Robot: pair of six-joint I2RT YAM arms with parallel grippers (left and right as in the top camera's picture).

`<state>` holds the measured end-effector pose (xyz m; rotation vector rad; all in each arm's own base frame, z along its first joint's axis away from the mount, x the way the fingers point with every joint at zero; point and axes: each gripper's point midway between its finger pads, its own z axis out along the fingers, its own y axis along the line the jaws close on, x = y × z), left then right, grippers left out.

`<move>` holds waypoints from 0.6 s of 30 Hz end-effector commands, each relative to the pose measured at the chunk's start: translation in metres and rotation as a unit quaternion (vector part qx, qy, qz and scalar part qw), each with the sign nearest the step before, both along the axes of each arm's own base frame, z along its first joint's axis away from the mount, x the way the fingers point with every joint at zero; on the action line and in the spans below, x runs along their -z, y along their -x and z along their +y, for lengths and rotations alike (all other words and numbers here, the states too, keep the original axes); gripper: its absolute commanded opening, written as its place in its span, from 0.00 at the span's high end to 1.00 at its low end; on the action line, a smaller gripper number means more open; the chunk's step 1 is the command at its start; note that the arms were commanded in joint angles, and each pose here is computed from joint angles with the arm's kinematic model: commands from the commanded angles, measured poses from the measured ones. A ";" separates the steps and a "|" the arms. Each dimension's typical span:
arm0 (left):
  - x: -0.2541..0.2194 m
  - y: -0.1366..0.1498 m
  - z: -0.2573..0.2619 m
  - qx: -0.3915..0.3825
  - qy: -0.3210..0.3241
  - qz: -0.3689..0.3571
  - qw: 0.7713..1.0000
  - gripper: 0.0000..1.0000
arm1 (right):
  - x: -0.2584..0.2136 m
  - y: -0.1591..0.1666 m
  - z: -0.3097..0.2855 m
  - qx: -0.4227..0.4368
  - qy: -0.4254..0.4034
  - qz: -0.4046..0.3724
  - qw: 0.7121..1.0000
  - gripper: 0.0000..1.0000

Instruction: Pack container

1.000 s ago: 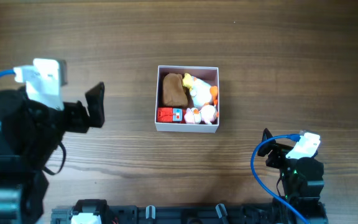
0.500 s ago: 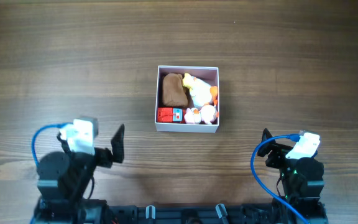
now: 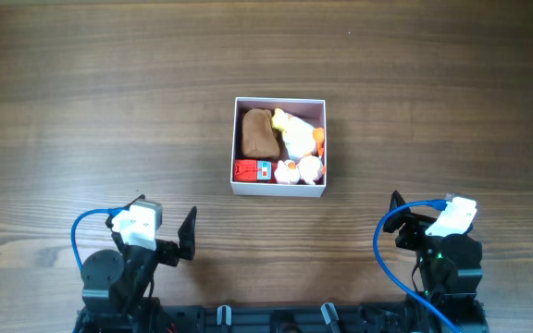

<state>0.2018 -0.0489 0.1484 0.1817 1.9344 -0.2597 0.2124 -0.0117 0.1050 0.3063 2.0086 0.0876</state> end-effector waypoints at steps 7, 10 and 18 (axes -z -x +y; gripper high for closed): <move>0.030 -0.006 -0.010 0.024 0.006 0.010 1.000 0.00 | 0.000 0.000 0.002 -0.003 -0.005 -0.004 1.000 0.00; 0.030 -0.007 -0.010 0.024 0.006 0.009 1.000 0.00 | 0.000 0.000 0.002 -0.003 -0.005 -0.004 1.000 0.00; 0.031 -0.007 -0.010 0.024 0.005 0.010 1.000 0.00 | 0.000 0.000 0.002 -0.003 -0.005 -0.004 1.000 0.00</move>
